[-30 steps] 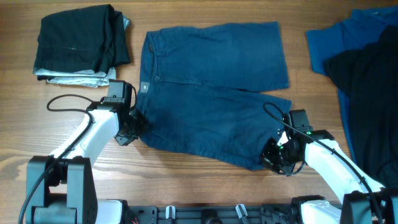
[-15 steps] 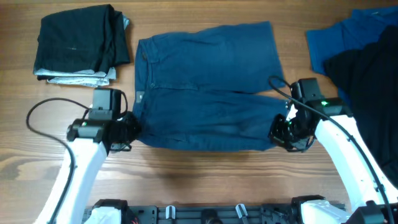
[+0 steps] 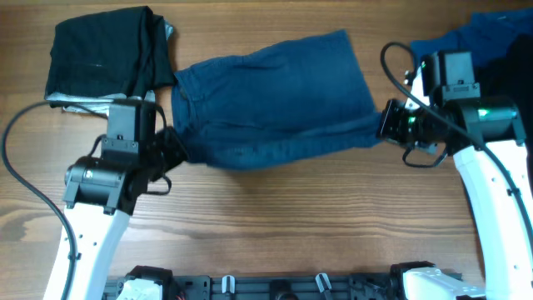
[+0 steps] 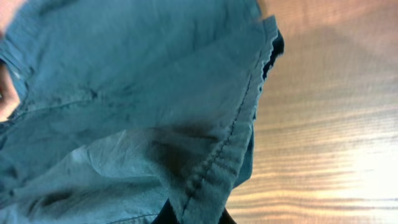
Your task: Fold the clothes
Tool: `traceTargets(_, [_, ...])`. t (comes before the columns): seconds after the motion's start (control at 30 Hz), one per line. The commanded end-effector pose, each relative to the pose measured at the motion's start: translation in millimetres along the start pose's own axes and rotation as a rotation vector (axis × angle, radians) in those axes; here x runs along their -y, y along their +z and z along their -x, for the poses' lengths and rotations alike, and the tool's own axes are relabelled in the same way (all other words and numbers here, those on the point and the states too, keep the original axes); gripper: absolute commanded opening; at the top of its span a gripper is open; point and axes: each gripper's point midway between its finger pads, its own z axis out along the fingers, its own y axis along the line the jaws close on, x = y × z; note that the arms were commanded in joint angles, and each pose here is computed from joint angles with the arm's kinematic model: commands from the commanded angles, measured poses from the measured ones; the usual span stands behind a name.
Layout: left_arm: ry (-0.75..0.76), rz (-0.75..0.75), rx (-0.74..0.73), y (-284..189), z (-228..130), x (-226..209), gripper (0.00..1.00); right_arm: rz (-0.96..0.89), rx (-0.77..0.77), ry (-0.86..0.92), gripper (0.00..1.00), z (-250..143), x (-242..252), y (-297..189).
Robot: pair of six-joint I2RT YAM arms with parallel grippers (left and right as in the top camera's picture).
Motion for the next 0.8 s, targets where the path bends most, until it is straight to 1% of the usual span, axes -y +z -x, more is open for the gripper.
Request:
traceTargets(0.0, [0.039,-0.014,0.084,1,28,14,0.04,-0.040,0.028,-0.032,0.04,26,-1,7])
traceTargets(0.1, [0.038,-0.041,0.124,12,44,26,0.04,-0.039,0.031,-0.047,0.04,45,-7,23])
traceTargets(0.3, [0.020,-0.016,0.270,35,87,34,0.04,-0.025,0.092,-0.060,0.04,90,-15,57])
traceTargets(0.43, [0.006,0.015,0.282,56,99,30,0.04,-0.002,0.159,-0.132,0.04,115,-23,73])
traceTargets(0.6, [0.003,0.062,0.239,95,99,24,0.04,0.022,0.237,-0.169,0.04,142,-32,89])
traceTargets(0.77, [0.001,0.091,0.247,126,106,21,0.04,0.021,0.232,-0.167,0.04,152,-31,119])
